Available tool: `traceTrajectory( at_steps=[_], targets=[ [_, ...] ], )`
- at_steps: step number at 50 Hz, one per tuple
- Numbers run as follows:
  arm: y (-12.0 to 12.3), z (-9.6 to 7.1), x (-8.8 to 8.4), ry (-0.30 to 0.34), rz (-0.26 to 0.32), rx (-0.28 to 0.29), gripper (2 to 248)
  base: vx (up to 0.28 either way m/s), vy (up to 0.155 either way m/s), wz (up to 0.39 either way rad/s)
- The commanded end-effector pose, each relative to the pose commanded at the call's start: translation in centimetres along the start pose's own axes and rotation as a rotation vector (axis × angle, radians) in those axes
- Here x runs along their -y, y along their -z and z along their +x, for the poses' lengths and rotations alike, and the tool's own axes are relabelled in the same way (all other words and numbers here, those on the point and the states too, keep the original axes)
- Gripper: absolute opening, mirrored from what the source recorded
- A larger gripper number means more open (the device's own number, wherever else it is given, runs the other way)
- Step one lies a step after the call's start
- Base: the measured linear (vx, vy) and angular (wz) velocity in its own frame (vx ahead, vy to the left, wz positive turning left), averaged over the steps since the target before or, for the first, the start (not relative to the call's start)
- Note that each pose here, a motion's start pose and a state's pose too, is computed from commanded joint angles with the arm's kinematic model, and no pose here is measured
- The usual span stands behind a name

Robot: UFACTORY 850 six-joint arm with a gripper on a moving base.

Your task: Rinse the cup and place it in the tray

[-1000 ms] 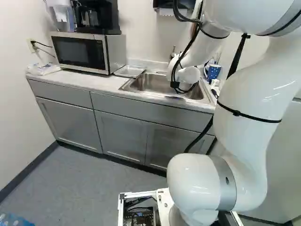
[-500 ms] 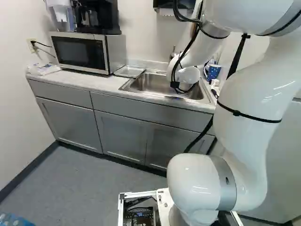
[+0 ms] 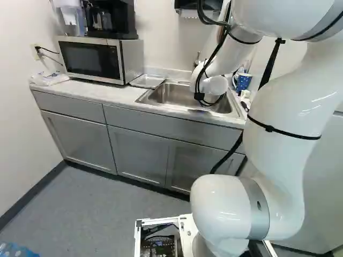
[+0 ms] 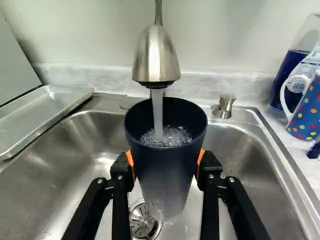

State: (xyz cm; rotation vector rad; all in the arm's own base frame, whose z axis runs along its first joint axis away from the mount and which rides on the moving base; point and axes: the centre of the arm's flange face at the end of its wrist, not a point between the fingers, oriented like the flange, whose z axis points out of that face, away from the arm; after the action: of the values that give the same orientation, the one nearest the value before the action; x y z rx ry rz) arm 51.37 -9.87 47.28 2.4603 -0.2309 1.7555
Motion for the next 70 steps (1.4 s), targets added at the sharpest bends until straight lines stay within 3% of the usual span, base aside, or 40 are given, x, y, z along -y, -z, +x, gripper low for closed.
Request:
traceTrajectory(
  at_steps=[59,70],
  targets=[
    [0.00,0.00,0.01,0.000,0.000,0.000,126,0.000,0.000,0.000],
    [0.14,-0.04,0.93,0.006,0.017,0.000,126,0.000,0.000,0.000]
  ],
)
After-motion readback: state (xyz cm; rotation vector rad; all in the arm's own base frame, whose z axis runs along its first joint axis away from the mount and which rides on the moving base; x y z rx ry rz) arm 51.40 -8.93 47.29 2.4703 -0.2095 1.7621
